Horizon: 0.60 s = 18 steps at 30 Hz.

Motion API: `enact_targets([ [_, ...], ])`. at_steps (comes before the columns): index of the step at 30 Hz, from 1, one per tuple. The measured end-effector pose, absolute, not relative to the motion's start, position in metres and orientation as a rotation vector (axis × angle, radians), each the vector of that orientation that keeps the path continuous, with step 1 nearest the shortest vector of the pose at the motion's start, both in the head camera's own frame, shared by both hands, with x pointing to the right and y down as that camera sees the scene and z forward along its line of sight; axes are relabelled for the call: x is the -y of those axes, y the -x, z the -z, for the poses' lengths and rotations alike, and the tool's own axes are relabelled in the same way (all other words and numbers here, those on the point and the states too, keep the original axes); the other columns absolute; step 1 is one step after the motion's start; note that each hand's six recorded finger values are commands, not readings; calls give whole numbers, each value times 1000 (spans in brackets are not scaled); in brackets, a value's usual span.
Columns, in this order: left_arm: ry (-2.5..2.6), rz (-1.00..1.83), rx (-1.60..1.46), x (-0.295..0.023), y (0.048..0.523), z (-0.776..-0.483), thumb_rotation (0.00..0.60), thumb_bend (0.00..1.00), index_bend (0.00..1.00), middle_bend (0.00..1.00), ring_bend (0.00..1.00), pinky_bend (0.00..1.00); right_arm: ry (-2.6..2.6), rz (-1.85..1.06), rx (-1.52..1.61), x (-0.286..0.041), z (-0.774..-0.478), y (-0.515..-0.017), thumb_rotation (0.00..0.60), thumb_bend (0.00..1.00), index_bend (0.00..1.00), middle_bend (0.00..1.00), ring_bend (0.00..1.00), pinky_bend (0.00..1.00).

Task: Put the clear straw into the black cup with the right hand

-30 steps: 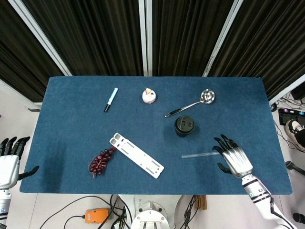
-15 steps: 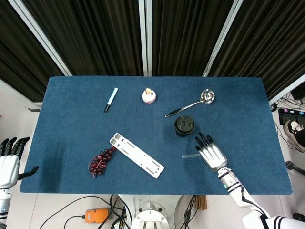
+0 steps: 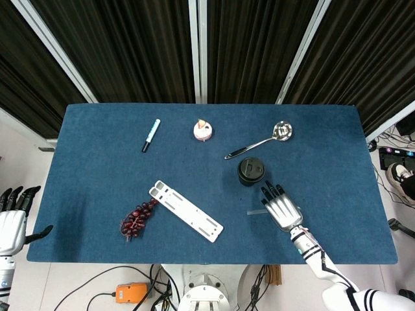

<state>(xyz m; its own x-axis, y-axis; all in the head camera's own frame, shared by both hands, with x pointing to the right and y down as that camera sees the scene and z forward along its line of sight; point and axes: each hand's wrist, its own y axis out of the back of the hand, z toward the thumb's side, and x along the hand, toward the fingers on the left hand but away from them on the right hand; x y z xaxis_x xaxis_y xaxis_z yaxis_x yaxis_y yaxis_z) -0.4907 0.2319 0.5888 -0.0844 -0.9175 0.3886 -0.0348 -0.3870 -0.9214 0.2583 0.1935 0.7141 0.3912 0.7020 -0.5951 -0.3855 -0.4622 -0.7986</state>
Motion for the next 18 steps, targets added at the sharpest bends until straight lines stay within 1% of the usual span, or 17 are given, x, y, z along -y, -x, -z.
enact_targets([
  [12,1462,1567,-1074,-233,492,-588,600,75,131,143,72,8,1624,-1308,308,-193,-718,-260,600,573,636,290,146,255],
  [14,1461,1565,-1074,-233,492,-587,600,75,132,143,72,8,1633,-1304,324,-192,-716,-260,600,588,646,297,155,254],
  [18,1459,1564,-1074,-233,492,-586,600,75,132,143,72,8,1682,-1285,393,-189,-706,-259,600,589,662,308,171,254],
])
